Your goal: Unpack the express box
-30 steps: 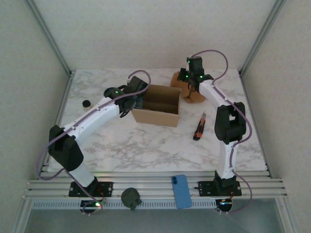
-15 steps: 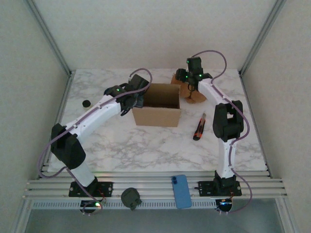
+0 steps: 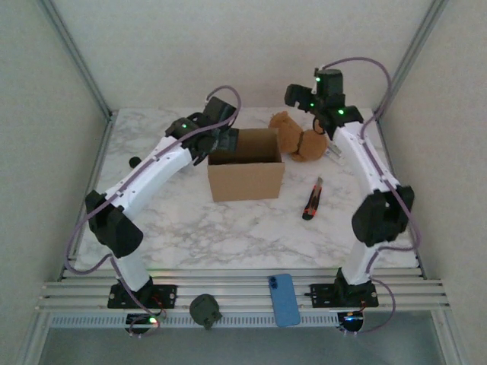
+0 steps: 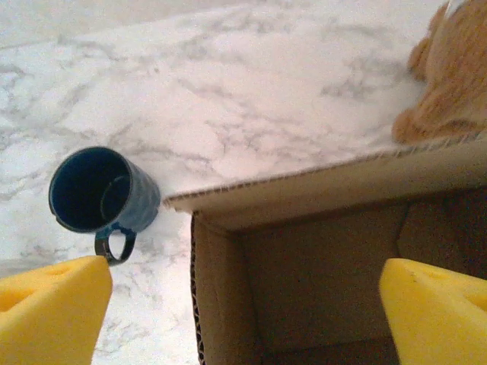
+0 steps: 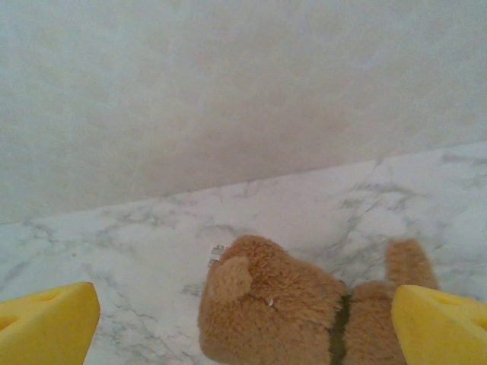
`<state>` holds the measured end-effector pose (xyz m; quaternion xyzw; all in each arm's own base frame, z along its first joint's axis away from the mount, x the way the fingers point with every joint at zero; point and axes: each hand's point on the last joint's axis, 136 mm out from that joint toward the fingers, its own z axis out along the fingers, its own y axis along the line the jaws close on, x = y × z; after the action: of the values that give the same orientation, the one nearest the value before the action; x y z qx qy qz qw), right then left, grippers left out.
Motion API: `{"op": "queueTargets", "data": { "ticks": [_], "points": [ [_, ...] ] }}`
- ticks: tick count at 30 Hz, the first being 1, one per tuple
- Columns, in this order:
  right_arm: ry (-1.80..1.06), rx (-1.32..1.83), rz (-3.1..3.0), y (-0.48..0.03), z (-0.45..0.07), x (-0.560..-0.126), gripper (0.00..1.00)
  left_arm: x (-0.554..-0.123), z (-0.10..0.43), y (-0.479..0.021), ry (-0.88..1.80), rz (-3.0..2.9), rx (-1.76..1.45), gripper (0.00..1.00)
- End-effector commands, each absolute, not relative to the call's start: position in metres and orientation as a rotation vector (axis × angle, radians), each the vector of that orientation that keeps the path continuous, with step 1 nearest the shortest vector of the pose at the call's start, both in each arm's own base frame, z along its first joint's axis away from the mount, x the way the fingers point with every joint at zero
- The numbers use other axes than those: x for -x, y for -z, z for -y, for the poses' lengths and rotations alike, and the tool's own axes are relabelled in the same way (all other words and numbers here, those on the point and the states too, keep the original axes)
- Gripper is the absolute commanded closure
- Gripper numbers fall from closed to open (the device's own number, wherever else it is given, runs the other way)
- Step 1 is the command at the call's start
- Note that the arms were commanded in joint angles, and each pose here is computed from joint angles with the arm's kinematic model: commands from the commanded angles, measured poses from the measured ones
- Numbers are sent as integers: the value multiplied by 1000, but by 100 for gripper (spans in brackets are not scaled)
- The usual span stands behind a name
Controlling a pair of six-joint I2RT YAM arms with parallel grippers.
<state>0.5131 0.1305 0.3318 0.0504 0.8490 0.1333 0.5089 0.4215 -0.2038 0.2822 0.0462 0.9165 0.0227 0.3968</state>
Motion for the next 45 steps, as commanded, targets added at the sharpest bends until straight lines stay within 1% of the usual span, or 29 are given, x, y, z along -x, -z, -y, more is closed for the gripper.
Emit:
{"op": "queueTargets", "data": {
  "ticks": [1,2,6,10,13,14,17,18,21,26,29,30,31,33,34,35,37,40,42,45],
  "points": [
    [-236,-119,-2014,-352,-107,-479,1,-423,193,-321,-84,-2241,-82,3],
    [-219,-114,-2004,-357,-101,-467,1,-422,189,-334,-76,-2205,-62,1],
    [-109,-115,-1947,-365,-72,-419,1,-414,170,-389,-51,-2025,27,0],
    [87,-142,-1888,-348,-34,-379,1,-390,122,-441,-59,-1745,180,0],
    [160,-21,-1854,-313,-29,-358,1,-362,71,-440,-121,-1530,312,0],
    [173,-16,-1847,-297,-26,-350,3,-353,58,-428,-130,-1479,315,0],
    [210,-119,-1785,-264,-8,-334,2,-334,48,-381,-138,-1404,171,0],
    [218,-137,-1781,-250,-4,-330,2,-329,40,-365,-169,-1389,179,0],
    [234,-166,-1790,-205,3,-326,1,-320,-8,-317,-279,-1400,372,0],
    [190,-236,-1791,-145,7,-329,1,-307,-51,-241,-337,-1390,514,0],
    [185,-248,-1770,-127,8,-337,1,-300,-67,-204,-338,-1403,566,0],
    [205,-232,-1735,-132,9,-342,1,-301,-69,-192,-325,-1420,565,0],
    [205,-190,-1744,-130,5,-346,1,-301,-72,-182,-321,-1428,571,0],
    [198,-207,-1731,-129,11,-354,1,-303,-73,-170,-306,-1435,554,0],
    [174,-226,-1763,-117,15,-359,1,-305,-74,-171,-311,-1419,547,0],
    [155,-217,-1743,-117,16,-365,1,-310,-71,-172,-300,-1424,517,0],
    [111,-181,-1829,-105,9,-368,1,-332,-63,-162,-237,-1497,454,0],
    [58,-178,-1796,-99,11,-376,1,-356,-46,-142,-156,-1566,331,0],
    [43,-171,-1856,-91,9,-374,1,-361,-56,-134,-158,-1597,385,0],
    [-6,-108,-1913,-88,-1,-389,1,-366,-55,-132,-85,-1620,360,0]
  ]
}}
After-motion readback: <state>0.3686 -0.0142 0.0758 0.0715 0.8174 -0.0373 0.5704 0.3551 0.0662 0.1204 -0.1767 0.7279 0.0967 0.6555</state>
